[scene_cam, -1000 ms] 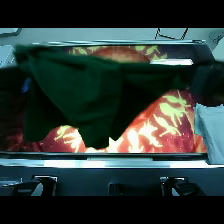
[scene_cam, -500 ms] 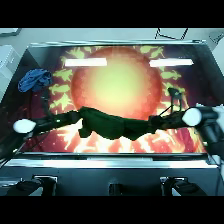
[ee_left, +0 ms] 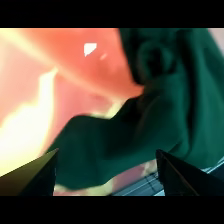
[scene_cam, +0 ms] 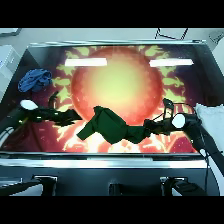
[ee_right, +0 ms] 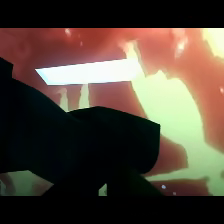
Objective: Fold the clothes and pants, and hang the long-sleeved shirts on hangers.
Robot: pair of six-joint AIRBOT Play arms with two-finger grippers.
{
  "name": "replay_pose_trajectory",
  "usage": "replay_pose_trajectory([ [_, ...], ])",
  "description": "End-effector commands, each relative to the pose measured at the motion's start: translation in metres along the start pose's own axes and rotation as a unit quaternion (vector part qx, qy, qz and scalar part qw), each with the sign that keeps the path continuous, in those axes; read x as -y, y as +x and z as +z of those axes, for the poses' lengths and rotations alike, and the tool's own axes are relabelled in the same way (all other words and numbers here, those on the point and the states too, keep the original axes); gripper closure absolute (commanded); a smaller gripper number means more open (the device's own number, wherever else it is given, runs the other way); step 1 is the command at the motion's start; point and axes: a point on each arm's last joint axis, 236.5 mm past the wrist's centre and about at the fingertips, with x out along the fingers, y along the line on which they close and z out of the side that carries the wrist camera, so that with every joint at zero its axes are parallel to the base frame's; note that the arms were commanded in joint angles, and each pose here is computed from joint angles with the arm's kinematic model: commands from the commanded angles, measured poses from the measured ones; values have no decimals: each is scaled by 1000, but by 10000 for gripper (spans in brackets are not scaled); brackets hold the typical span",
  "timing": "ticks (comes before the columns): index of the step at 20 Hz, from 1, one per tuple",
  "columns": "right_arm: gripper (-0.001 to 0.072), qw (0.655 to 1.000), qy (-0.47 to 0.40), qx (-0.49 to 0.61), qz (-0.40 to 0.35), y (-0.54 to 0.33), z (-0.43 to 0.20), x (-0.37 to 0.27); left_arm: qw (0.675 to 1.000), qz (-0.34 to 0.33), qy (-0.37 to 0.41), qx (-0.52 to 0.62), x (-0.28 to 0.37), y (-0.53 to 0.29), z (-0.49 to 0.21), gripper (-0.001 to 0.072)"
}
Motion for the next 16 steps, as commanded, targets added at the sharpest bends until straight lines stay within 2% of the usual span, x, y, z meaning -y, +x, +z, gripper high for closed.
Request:
replay_pose_trajectory([
  [1,672,1000,-6,-1,2,2,-1,0,996,23,-64,-59,-50,-29,-30,-6],
  [6,671,1000,-10,0,2,2,0,0,994,-27,-90,-50,-29,38,-58,-6],
  [12,671,1000,-10,-2,2,2,-1,0,993,-40,-95,-57,-7,77,-66,-4],
  [13,671,1000,-10,-2,2,2,-1,0,993,-38,-96,-64,-8,81,-70,31],
  [16,671,1000,-10,-4,1,2,-2,0,992,-38,-105,-56,-3,88,-67,558],
])
